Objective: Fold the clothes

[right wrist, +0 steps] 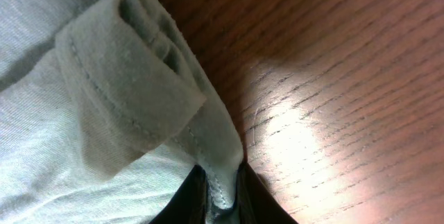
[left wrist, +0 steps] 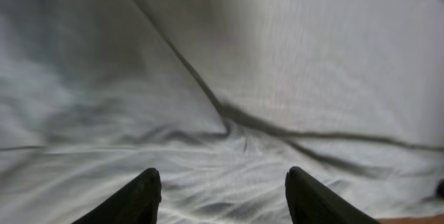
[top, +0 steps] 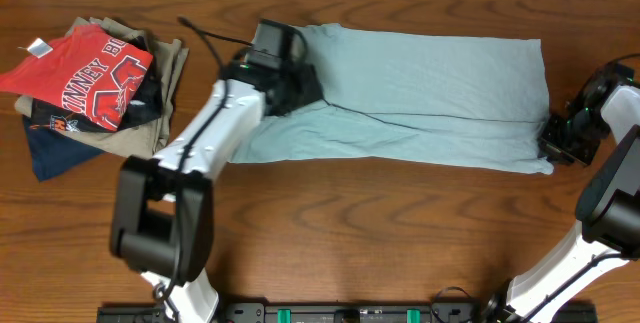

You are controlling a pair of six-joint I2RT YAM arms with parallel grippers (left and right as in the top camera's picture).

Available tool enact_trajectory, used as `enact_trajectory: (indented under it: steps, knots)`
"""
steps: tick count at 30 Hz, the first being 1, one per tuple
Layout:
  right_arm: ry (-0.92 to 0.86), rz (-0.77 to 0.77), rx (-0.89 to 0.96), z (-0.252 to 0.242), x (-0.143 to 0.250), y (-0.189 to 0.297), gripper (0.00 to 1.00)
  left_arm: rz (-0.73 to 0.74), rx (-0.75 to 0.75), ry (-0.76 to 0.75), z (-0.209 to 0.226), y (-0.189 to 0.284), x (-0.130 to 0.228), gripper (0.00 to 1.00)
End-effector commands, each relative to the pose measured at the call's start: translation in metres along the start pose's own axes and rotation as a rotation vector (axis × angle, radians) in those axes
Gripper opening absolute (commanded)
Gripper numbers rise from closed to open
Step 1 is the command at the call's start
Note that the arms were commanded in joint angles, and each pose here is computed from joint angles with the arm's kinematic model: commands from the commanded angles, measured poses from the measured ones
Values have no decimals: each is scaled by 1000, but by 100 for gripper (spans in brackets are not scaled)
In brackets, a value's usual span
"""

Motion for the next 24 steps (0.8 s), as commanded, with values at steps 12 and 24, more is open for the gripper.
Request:
enact_trajectory:
  steps: [12,24]
  knots:
    - [11,56,52,-3,10,-16,15,83,6,-24,-14,-60,24,59]
    - [11,56,53,-3,10,-16,15,64,15,-17,-14,-65,21,53]
Point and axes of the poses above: each gripper's point midway between its finger pads, its own y axis back along the fingers, its own z axis along the line the jaws close on, x = y × z, the point moved 10 cm from there along y, back along the fingers, and after that the axes turned 13 degrees about -y, right-handed, at the moved point
